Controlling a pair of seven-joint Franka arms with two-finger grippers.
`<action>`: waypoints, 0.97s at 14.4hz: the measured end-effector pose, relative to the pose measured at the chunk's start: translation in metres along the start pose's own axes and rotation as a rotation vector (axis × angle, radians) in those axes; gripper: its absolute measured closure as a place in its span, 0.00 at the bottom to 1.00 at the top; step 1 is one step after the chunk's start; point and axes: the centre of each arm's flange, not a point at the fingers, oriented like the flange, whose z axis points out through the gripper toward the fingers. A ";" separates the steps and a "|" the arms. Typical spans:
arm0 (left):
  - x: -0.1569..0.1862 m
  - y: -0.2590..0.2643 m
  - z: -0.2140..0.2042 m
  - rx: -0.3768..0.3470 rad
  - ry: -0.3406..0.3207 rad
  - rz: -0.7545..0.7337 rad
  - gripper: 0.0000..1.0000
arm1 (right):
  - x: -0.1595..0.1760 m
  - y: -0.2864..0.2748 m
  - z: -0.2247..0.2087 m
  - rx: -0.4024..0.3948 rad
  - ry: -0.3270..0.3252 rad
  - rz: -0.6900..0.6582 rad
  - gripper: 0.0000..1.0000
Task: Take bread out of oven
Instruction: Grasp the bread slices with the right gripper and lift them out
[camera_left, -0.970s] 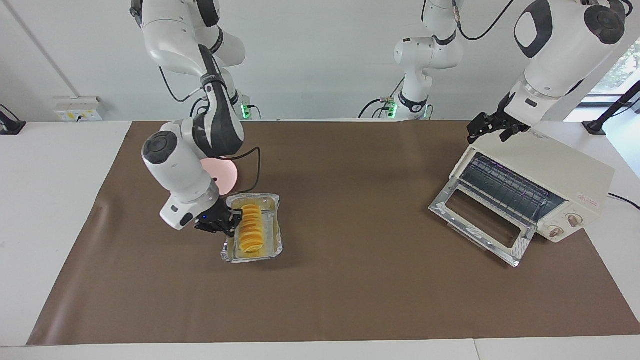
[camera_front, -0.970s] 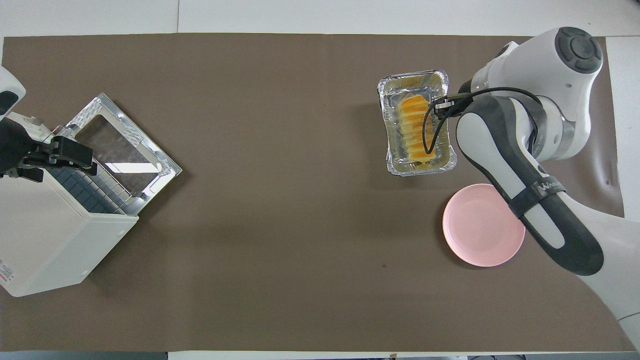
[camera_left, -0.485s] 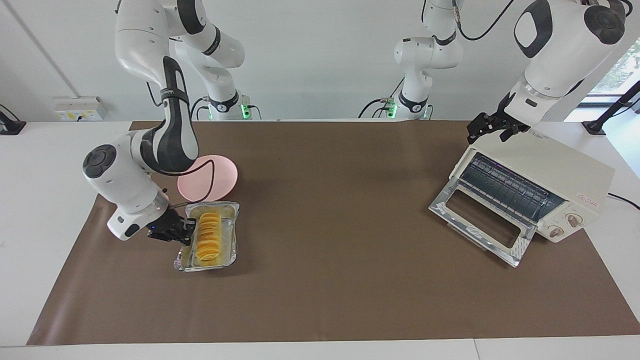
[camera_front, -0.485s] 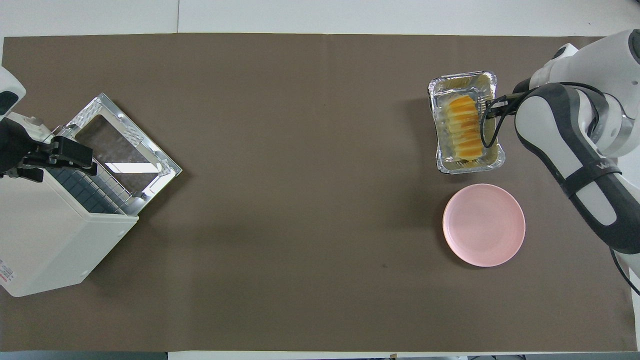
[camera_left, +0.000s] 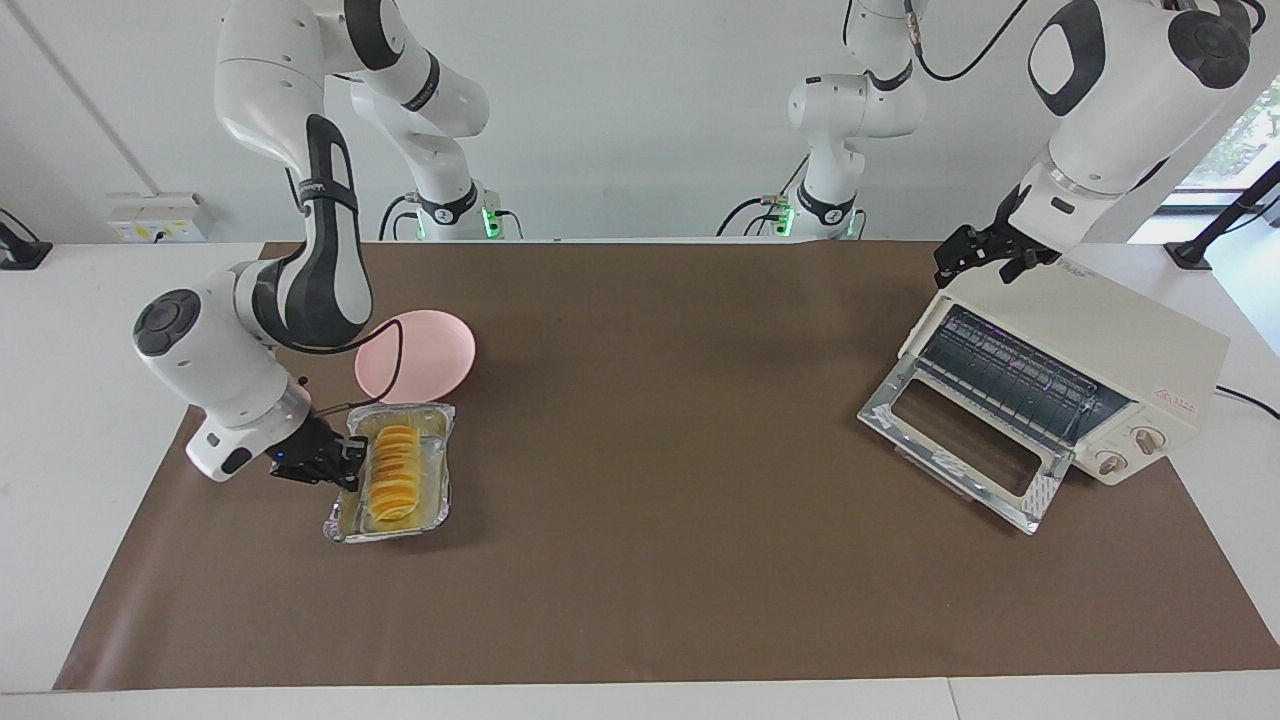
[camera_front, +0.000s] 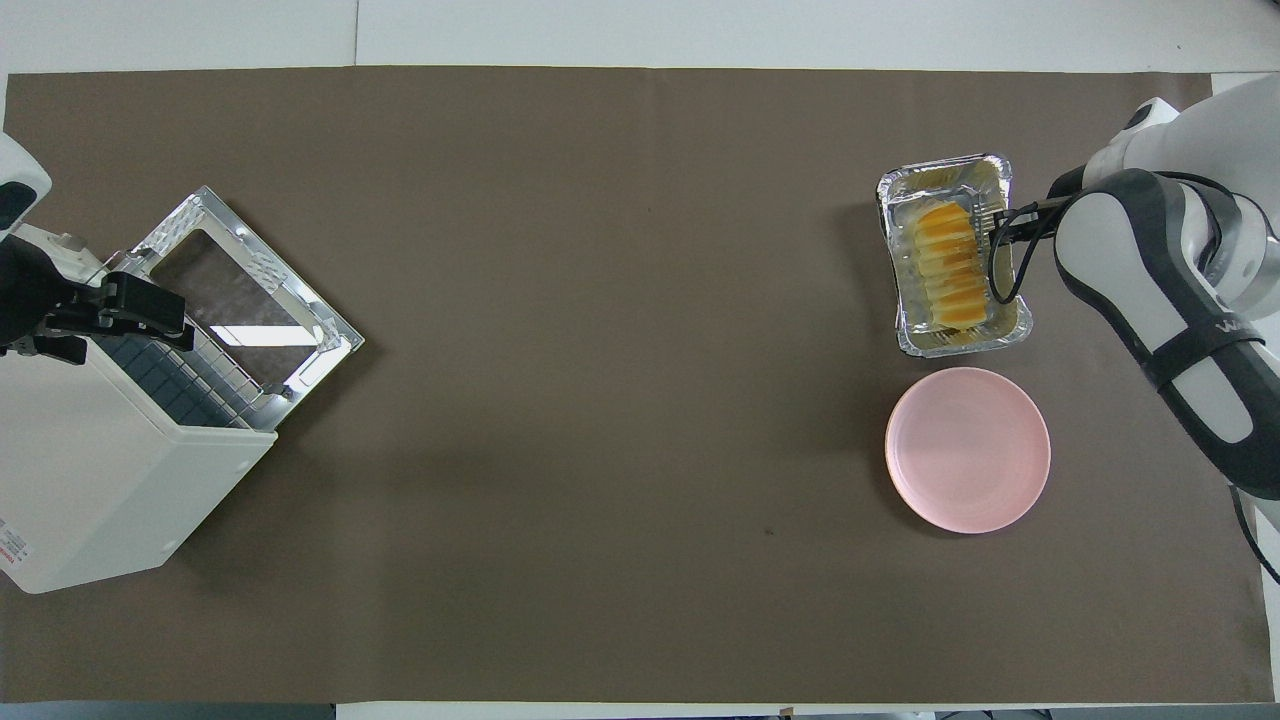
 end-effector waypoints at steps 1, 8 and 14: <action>0.000 0.000 0.000 0.000 0.000 0.000 0.00 | 0.000 0.000 0.001 0.000 -0.002 0.000 0.98; 0.000 0.000 0.000 0.000 0.000 -0.002 0.00 | 0.012 -0.021 -0.019 -0.051 0.027 -0.073 0.40; 0.000 0.000 0.000 0.000 0.000 -0.002 0.00 | 0.012 -0.058 -0.003 -0.049 -0.002 -0.103 0.00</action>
